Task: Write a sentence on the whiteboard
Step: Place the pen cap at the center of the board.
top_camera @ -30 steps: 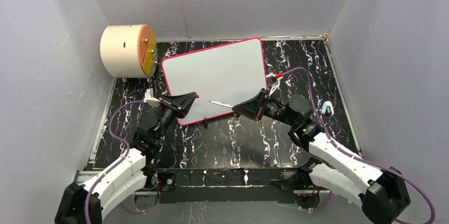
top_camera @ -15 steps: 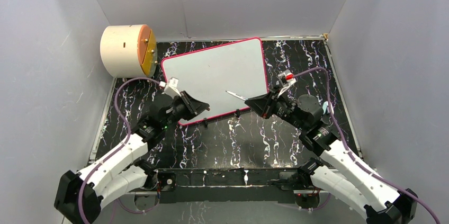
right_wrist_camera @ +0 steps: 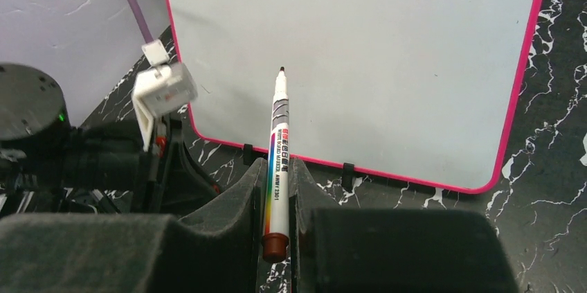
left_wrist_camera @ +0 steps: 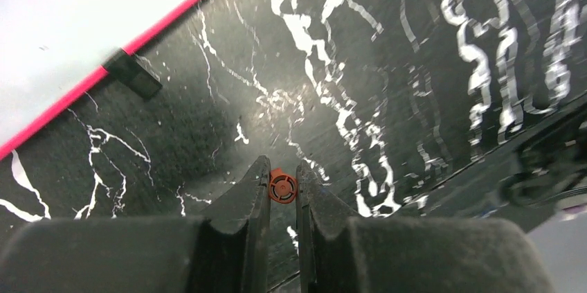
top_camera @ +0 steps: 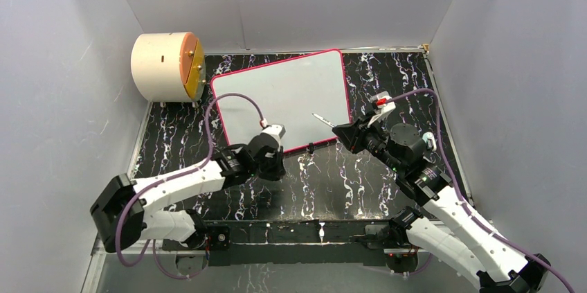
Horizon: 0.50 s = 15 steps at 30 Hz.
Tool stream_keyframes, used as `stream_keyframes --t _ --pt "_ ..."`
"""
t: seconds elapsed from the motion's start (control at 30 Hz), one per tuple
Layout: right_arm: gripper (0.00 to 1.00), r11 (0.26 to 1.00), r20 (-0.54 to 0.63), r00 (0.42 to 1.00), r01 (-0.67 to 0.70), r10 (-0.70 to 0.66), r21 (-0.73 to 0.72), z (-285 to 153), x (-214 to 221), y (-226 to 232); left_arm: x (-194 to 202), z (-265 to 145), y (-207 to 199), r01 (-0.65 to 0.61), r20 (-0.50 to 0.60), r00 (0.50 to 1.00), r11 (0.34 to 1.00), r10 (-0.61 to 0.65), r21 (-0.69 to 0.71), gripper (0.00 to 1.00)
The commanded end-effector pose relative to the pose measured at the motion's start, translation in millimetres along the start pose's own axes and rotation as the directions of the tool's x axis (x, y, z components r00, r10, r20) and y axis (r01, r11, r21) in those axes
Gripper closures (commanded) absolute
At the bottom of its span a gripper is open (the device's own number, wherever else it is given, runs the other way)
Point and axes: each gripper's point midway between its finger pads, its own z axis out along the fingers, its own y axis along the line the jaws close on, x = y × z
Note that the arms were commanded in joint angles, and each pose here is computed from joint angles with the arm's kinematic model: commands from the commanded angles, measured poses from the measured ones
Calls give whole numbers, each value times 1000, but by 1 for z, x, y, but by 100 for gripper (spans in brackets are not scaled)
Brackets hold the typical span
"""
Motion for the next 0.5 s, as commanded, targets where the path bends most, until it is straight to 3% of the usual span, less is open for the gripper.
stream_keyframes --t 0.0,0.13,0.47 --pt "100 1000 51 999 5 -6 17 -1 -14 -2 17 4 14 -135 -71 989 984 127 -113 100" --pt "100 1000 0 1000 15 -15 23 1 -4 -4 32 15 16 -166 -131 980 976 148 -138 100" --pt "100 999 16 999 33 -33 42 2 5 -12 44 34 23 -237 -208 959 947 193 -216 98"
